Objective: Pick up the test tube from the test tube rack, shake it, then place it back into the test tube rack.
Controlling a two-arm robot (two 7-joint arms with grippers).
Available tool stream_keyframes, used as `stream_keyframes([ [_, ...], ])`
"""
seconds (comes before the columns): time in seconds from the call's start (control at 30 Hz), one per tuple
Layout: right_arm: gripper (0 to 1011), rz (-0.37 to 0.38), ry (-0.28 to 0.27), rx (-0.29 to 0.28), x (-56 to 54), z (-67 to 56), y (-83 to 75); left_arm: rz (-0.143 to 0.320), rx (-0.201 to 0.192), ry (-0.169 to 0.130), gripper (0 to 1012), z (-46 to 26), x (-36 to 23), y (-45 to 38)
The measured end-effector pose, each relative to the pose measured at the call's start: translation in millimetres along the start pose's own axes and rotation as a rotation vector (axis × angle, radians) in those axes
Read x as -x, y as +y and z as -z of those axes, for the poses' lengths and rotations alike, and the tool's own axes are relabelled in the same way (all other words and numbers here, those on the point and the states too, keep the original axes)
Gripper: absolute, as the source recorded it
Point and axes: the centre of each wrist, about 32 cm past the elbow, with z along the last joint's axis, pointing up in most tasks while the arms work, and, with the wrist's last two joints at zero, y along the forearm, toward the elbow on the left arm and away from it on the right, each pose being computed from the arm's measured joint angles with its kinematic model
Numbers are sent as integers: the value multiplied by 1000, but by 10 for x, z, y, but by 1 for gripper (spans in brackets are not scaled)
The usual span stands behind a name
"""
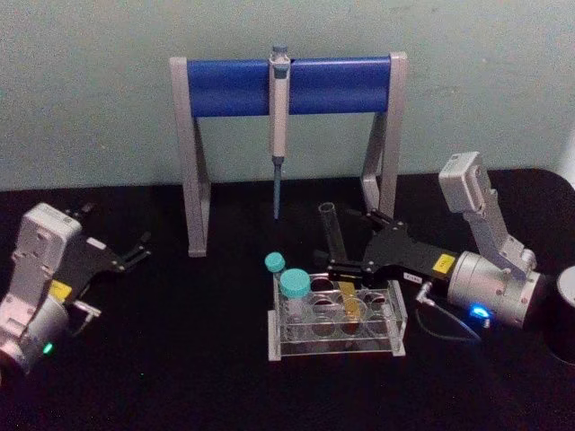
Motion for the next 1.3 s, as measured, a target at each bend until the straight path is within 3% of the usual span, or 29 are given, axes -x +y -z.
stream_keyframes([
  [1.2, 1000, -8, 2, 2, -30, 31, 66, 0, 0, 0, 1001, 0, 0, 0],
  [1.3, 960, -7, 2, 2, -31, 30, 66, 0, 0, 0, 1001, 0, 0, 0],
])
